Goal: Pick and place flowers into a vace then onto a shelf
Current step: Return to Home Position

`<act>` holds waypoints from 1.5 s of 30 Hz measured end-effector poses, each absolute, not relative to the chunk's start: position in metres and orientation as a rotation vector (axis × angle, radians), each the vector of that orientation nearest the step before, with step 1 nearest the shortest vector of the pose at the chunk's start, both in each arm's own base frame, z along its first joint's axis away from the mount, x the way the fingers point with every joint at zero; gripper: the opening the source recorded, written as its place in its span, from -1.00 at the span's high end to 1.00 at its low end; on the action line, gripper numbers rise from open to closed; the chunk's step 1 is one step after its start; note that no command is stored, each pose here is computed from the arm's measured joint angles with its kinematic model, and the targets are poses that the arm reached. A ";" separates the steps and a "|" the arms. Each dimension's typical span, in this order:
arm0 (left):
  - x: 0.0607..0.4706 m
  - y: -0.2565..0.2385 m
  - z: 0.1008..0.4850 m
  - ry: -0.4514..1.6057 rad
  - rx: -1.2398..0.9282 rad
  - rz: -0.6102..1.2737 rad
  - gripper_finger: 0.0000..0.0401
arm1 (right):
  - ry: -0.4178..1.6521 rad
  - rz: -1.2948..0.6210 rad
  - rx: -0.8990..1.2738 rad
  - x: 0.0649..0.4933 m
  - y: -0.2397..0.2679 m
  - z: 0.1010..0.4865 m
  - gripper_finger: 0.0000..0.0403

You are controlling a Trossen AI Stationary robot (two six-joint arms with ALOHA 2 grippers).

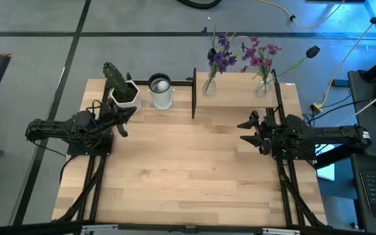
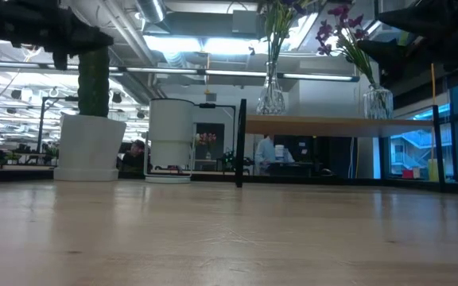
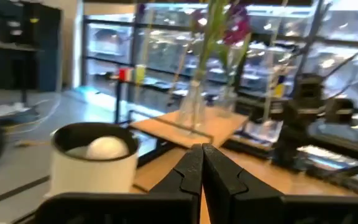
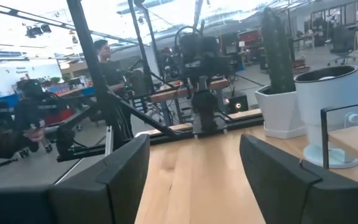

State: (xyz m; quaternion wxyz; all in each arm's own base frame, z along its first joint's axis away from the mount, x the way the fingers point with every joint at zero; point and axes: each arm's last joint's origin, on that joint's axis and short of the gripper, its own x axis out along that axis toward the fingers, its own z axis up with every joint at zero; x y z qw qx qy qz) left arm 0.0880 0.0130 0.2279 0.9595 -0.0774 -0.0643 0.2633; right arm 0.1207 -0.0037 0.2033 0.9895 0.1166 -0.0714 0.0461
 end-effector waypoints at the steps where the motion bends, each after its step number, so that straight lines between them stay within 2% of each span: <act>1: 0.086 0.013 0.229 -0.146 -0.163 0.516 0.98 | -0.143 0.093 0.234 0.121 -0.004 0.203 -0.25; 4: 0.084 0.011 0.230 -0.193 -0.190 0.442 0.98 | -0.143 0.093 0.234 0.121 -0.004 0.203 -0.25; 10: 0.091 0.011 0.204 -0.277 -0.208 0.426 0.98 | -0.148 0.087 0.215 0.121 -0.004 0.204 -0.25; 20: 0.093 0.011 0.184 -0.241 -0.238 0.428 0.98 | -0.140 0.087 0.237 0.121 -0.004 0.203 -0.25; 31: 0.092 0.012 0.182 -0.211 -0.196 0.511 0.98 | -0.057 0.073 0.195 0.122 -0.004 0.195 -0.25; 36: 0.092 0.013 0.182 -0.204 -0.169 0.522 0.98 | 0.044 0.016 0.201 0.122 -0.005 0.185 -0.25; 45: 0.092 0.012 0.182 -0.203 -0.167 0.505 0.98 | 0.033 -0.091 0.150 0.122 -0.008 0.185 -0.25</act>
